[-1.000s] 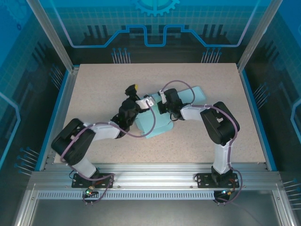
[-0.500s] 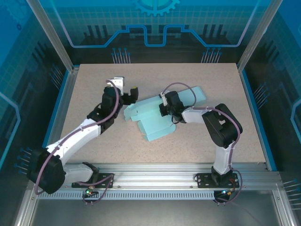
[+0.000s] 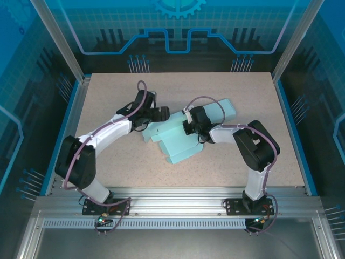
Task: Fold the paper box
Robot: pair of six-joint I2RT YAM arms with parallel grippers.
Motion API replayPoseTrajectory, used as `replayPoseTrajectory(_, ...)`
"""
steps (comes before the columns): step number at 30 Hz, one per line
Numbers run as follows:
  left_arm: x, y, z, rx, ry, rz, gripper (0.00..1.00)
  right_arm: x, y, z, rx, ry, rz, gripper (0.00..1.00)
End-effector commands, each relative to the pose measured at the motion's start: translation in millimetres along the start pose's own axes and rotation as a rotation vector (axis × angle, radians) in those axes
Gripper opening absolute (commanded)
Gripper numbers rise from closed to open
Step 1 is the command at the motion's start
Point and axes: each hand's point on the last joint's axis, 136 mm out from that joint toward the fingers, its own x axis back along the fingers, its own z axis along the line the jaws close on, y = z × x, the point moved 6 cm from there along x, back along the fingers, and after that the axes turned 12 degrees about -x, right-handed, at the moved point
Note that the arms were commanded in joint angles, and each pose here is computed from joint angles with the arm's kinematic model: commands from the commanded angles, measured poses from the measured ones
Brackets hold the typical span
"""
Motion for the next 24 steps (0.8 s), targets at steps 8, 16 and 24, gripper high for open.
replayPoseTrajectory(8, 12, -27, 17, 0.116, 0.13, 0.065, 0.86, 4, 6, 9, 0.009, -0.002, -0.06, 0.06)
replayPoseTrajectory(16, 27, -64, 43, 0.168, 0.287, 0.076, 0.83, 3, 5, 9, -0.004, -0.002, -0.059, 0.06)
replayPoseTrajectory(24, 31, -71, 50, 0.158, 0.332, 0.079, 0.84, 1, 4, 9, -0.015, -0.002, -0.051, 0.06)
